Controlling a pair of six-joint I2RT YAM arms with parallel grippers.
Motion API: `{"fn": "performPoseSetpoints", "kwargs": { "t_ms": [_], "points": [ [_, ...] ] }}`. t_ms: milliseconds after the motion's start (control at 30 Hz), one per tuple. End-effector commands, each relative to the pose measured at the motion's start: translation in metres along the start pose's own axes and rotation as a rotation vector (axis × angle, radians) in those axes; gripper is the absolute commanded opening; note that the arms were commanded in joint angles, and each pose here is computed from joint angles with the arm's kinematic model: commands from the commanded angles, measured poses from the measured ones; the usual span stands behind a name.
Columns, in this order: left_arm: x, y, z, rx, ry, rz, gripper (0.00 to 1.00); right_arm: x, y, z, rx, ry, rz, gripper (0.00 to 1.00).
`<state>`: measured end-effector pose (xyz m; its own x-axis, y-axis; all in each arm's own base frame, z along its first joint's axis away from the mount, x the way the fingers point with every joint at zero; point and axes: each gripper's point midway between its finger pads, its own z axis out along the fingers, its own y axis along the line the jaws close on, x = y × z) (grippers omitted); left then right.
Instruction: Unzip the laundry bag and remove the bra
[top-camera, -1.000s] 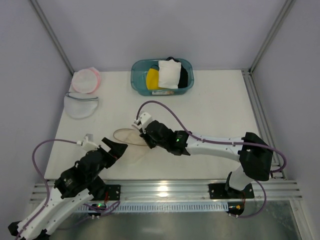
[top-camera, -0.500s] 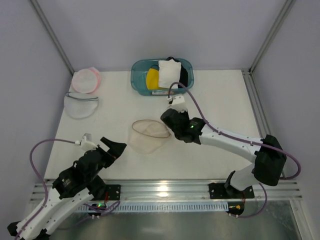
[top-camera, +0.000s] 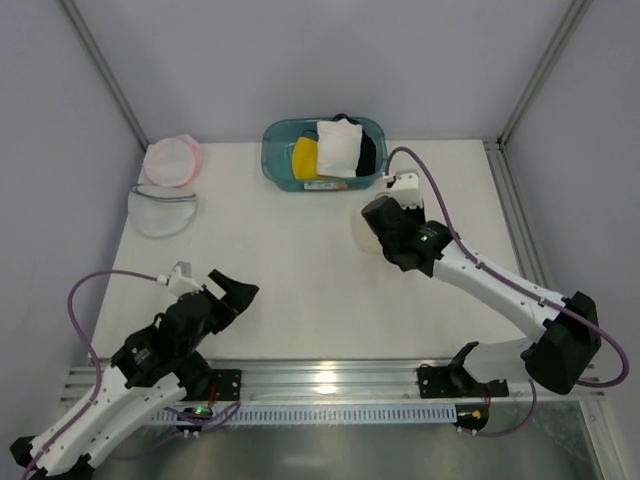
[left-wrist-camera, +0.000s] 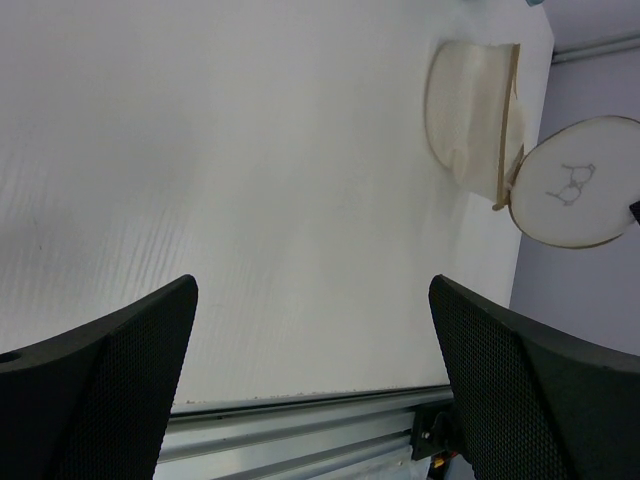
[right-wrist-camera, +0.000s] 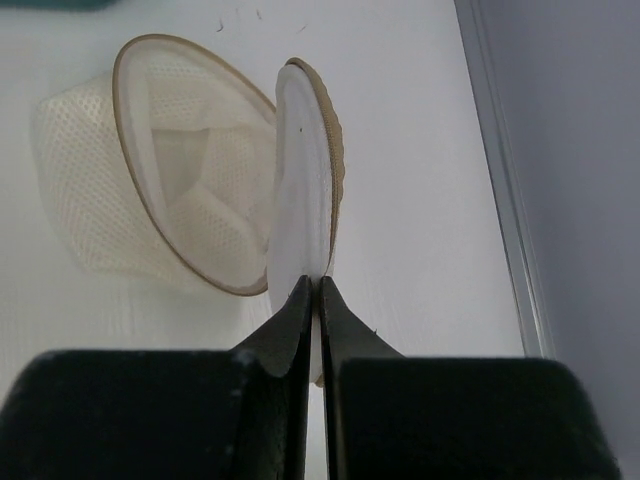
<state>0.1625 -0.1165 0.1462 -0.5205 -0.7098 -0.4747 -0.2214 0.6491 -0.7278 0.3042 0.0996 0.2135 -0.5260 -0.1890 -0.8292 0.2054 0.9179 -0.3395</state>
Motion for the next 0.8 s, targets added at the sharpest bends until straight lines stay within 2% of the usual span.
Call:
{"fn": "performPoseSetpoints", "kwargs": {
  "t_ms": [0,133,367,400,433,467,500,533,567,633,667,700,767],
  "points": [
    [-0.007,-0.020,-0.004,0.060,-0.014,-0.016,0.99,-0.003,0.043,0.018,-0.092,0.005,-0.155,0.03],
    [-0.008,-0.019,-0.005,0.061,-0.020,-0.019,1.00,0.003,0.091,0.037,-0.134,0.031,-0.283,0.04],
    [-0.012,-0.016,-0.009,0.068,-0.035,-0.026,0.99,0.005,0.153,0.055,-0.189,0.018,-0.379,0.03],
    [-0.012,-0.016,-0.010,0.068,-0.035,-0.026,0.99,0.006,0.161,0.055,-0.218,0.015,-0.390,0.03],
    [-0.012,-0.016,-0.010,0.068,-0.035,-0.026,1.00,0.010,0.180,0.052,-0.318,0.017,-0.381,0.05],
    [-0.012,-0.015,-0.010,0.068,-0.035,-0.026,0.99,0.015,0.186,0.049,-0.365,0.027,-0.387,0.15],
    [-0.012,-0.015,-0.010,0.068,-0.034,-0.025,0.99,0.017,0.192,0.043,-0.414,0.035,-0.378,0.33],
    [-0.012,-0.016,-0.011,0.072,-0.035,-0.029,0.99,0.028,0.204,0.033,-0.516,0.057,-0.363,0.83],
    [-0.011,-0.015,-0.011,0.070,-0.032,-0.029,1.00,0.029,0.206,0.025,-0.564,0.051,-0.337,0.99],
    [-0.012,-0.016,-0.011,0.077,-0.033,-0.031,0.99,0.005,0.202,-0.005,-0.659,-0.022,-0.224,0.99],
    [-0.012,-0.016,-0.011,0.077,-0.033,-0.029,0.99,0.013,0.199,-0.013,-0.697,-0.013,-0.211,1.00],
    [-0.011,-0.016,-0.011,0.079,-0.033,-0.027,0.99,-0.007,0.186,-0.030,-0.724,-0.059,-0.144,0.99],
    [-0.011,-0.016,-0.011,0.081,-0.030,-0.026,0.99,-0.010,0.174,-0.048,-0.765,-0.084,-0.106,1.00]
  ]
}}
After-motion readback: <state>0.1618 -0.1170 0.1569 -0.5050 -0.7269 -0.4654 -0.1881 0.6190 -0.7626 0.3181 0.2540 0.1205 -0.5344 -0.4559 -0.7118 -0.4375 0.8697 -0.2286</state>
